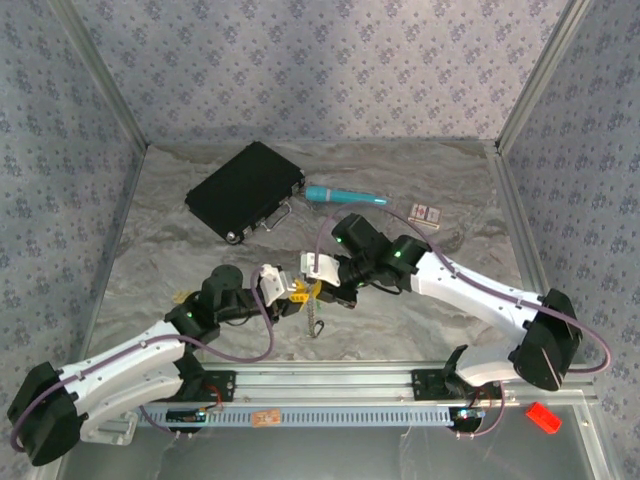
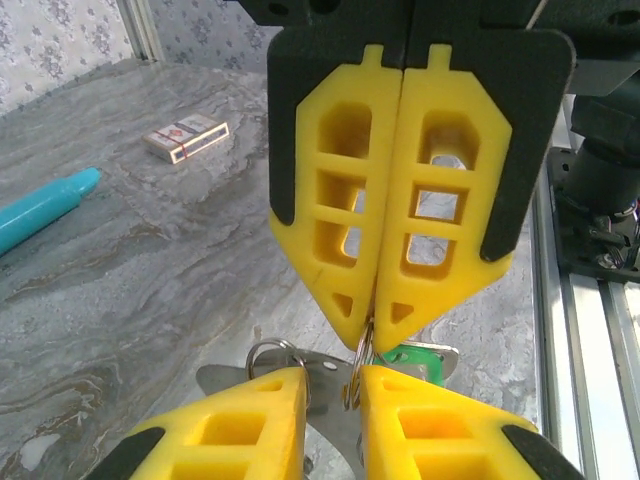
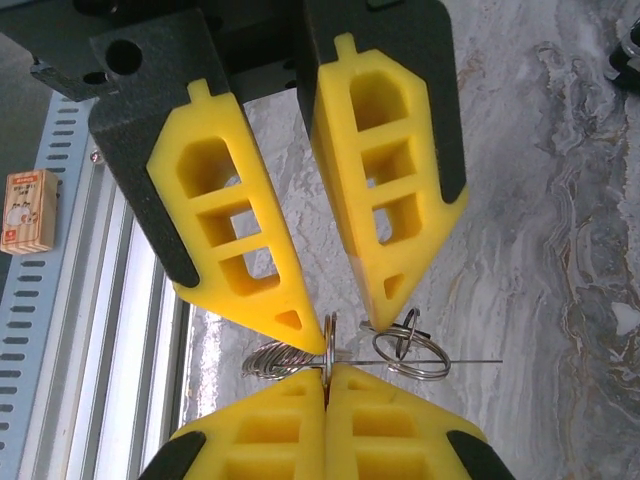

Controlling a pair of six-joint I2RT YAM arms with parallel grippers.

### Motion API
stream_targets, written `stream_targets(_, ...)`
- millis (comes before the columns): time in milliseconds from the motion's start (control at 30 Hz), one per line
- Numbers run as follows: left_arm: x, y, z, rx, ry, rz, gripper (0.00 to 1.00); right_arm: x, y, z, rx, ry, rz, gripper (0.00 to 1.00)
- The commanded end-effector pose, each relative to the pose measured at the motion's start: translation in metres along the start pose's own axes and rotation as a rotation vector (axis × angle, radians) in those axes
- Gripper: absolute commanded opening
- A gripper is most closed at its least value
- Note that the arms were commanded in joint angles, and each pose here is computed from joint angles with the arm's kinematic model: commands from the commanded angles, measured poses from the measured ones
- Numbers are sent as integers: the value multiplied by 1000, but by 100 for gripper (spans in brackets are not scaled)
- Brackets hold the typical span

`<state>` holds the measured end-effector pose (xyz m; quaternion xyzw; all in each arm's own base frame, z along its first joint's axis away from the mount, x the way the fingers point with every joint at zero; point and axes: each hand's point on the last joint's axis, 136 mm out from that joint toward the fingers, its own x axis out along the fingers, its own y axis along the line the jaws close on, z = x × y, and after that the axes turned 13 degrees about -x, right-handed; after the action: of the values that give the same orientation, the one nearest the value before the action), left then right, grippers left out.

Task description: Put the keys on the keyring

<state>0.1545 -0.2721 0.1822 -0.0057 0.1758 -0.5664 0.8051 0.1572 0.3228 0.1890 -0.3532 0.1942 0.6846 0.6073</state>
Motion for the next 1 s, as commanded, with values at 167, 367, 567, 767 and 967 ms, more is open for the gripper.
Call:
stream_targets(167,-2,-11,13,35,-27,-56,6,-5,2,16,-19,-36,3,0)
stream_targets(367,-5,-14,17,42,-70,-69,0,-12,-9,15,34,-105,-84,24)
stream_targets(567,-10,-11,23,8,-164,-44,0,-13,-7,-1,115,-141,-104,33)
stream_targets(767,-12,-11,22,4,-173,-48,0,-8,-8,-4,127,-144,-100,34)
stream_targets(967,-11,-12,22,7,-175,-54,0,-3,-11,-4,120,-146,-93,29)
